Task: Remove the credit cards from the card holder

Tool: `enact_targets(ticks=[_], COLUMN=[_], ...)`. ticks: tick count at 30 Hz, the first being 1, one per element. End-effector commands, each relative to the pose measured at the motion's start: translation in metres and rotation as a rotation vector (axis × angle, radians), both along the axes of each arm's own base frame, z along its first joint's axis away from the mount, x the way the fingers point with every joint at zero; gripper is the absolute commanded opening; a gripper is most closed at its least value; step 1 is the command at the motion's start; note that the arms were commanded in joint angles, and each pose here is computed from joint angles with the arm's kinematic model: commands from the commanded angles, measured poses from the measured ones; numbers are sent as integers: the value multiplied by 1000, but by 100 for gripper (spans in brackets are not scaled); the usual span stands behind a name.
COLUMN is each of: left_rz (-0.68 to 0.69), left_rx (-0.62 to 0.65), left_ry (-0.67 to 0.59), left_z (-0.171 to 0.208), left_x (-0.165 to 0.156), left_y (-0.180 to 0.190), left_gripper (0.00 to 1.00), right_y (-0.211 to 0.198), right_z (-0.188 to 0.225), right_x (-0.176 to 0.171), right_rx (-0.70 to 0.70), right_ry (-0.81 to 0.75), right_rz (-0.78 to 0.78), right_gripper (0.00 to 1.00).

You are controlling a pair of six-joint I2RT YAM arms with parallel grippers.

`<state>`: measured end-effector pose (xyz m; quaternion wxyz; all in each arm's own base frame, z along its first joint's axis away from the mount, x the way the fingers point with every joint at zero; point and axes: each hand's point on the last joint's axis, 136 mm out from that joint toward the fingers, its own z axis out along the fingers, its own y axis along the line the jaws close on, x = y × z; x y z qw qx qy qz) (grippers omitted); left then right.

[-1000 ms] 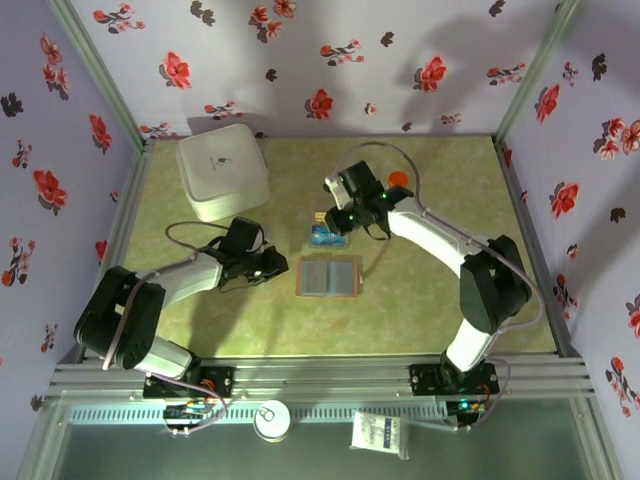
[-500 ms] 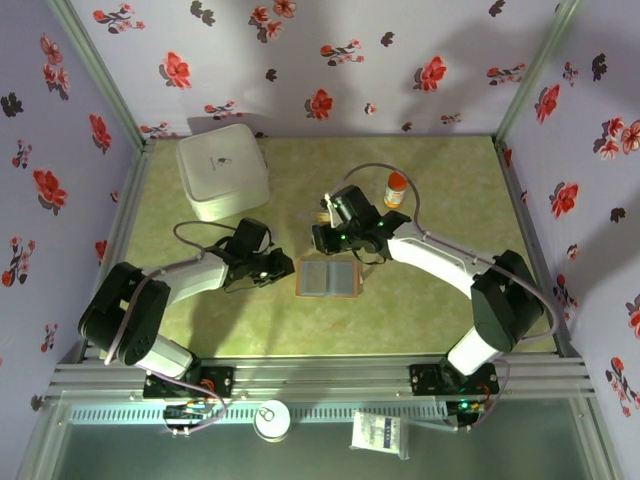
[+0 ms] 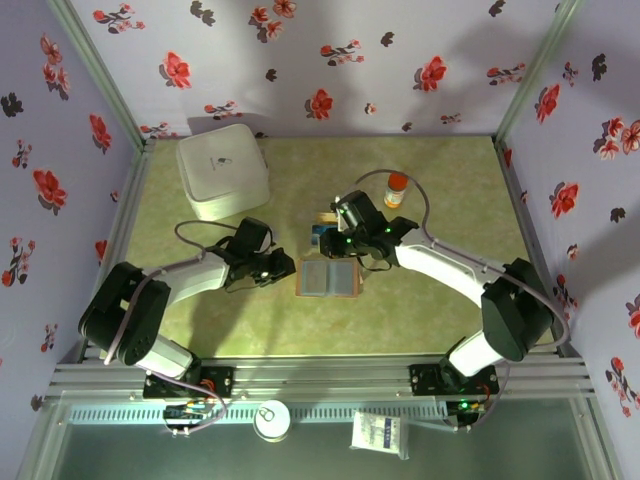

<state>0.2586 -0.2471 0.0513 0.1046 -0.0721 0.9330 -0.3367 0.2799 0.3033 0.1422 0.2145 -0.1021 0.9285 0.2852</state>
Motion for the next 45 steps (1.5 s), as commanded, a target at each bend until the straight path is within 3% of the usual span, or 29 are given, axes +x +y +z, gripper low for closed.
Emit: enact_targets(ticks=[1,11,21,37,45], left_rz=[-14,-42,-58,-61,-65], left_rx=[-15,-28,-16,41,72], left_ry=[-8,5,42,89,97], left_z=[3,-4,-18,-33,-33], left_x=[5,3,-1,-8,-9], left_y=[-9,-18,-22,-14,-11], left_gripper=[12,7,2,0,0], right_y=[0,16,30,26,8], right_z=[-2,-24,-58,-105,-105], right_x=[-12,-26,-30,-30,-31], right_rx=[35,151,163,64,-19], right_ry=[72,246,365,439,412], right_rz=[-30,-68,-66,-90,-120], right_gripper=[21,31,31,29,28])
